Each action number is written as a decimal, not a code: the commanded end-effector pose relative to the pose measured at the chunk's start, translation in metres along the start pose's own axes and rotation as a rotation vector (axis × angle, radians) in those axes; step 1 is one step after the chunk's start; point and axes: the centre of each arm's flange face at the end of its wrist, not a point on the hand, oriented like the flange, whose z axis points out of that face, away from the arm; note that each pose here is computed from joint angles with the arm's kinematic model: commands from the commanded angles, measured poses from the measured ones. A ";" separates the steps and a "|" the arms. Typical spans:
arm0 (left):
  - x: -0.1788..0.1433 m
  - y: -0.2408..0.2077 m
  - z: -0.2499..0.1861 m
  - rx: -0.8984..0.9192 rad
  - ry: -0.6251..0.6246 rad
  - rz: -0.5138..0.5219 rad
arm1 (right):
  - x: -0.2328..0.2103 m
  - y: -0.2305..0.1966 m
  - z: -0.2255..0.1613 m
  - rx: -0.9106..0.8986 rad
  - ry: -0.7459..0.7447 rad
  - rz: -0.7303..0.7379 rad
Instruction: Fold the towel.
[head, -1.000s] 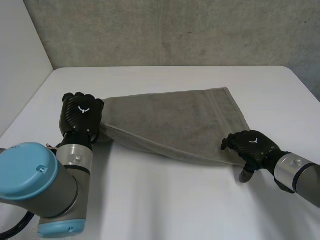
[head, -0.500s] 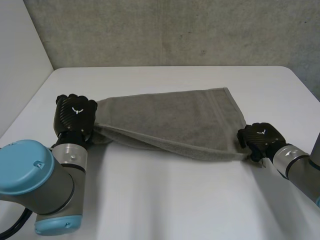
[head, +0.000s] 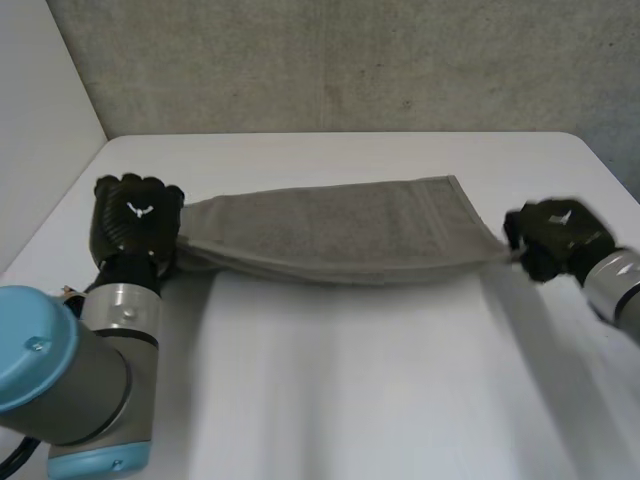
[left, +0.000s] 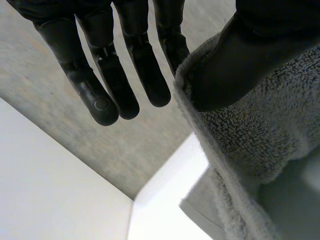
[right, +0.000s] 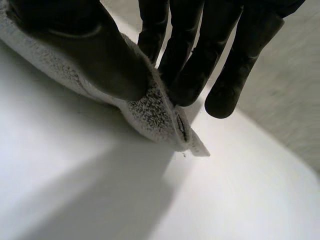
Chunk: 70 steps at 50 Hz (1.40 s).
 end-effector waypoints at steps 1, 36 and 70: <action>-0.027 -0.032 -0.013 0.083 -0.053 -0.031 | 0.021 -0.059 -0.033 0.135 0.068 -0.024; 0.032 0.030 0.045 -0.024 0.196 0.043 | 0.024 -0.020 0.049 -0.064 -0.017 -0.104; 0.086 0.070 0.156 -0.019 0.094 0.093 | 0.017 0.016 0.164 0.061 0.172 -0.145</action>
